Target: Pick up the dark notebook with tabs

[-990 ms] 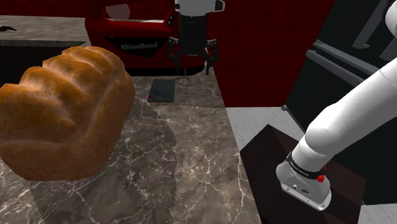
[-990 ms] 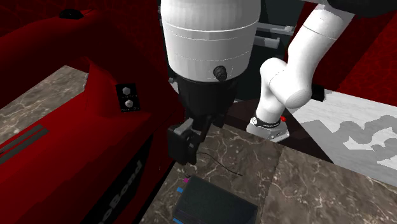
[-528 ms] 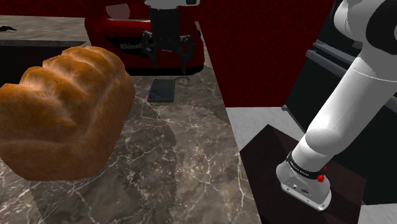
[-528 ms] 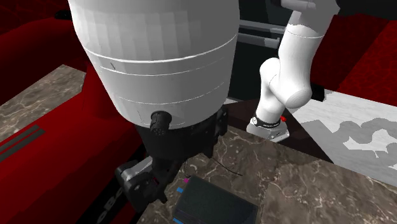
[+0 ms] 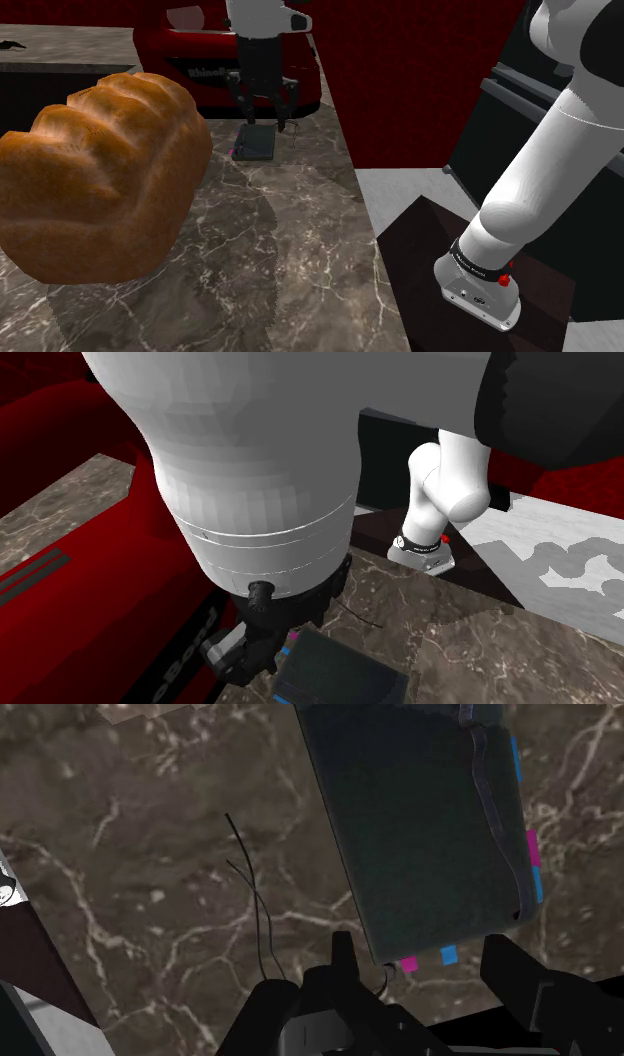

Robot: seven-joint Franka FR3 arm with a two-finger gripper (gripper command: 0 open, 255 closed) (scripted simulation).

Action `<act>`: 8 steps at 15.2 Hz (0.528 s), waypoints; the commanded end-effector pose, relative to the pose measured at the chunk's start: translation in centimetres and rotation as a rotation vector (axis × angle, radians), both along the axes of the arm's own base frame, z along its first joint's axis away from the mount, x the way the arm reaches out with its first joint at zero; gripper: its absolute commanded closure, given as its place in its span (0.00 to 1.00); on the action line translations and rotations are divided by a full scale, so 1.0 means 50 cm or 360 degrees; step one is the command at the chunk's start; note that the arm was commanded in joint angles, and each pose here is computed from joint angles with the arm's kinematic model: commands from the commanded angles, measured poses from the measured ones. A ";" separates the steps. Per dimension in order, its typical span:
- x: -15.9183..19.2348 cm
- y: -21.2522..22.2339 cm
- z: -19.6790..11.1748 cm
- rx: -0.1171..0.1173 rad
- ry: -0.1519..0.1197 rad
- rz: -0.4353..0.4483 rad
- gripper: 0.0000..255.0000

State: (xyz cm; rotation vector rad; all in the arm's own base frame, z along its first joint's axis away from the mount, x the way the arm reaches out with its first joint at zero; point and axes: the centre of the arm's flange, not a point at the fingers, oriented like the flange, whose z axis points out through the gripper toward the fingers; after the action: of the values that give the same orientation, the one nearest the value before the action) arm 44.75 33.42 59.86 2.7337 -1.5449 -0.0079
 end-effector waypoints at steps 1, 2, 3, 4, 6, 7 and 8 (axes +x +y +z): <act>0.004 -0.007 -0.006 -0.0004 0.0006 -0.0009 1.00; 0.003 -0.008 -0.006 -0.0004 0.0006 -0.0009 1.00; 0.002 -0.007 -0.007 -0.0004 0.0006 -0.0009 1.00; 0.003 -0.007 -0.005 -0.0004 0.0006 -0.0009 1.00; 0.002 -0.006 -0.005 -0.0004 0.0006 -0.0009 1.00; 0.002 -0.006 -0.004 -0.0004 0.0006 -0.0009 1.00; 0.002 -0.006 -0.004 -0.0004 0.0006 -0.0009 1.00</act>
State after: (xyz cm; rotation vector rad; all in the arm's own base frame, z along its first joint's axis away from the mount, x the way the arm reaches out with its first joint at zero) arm 44.74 33.29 59.84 2.7320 -1.5492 -0.0078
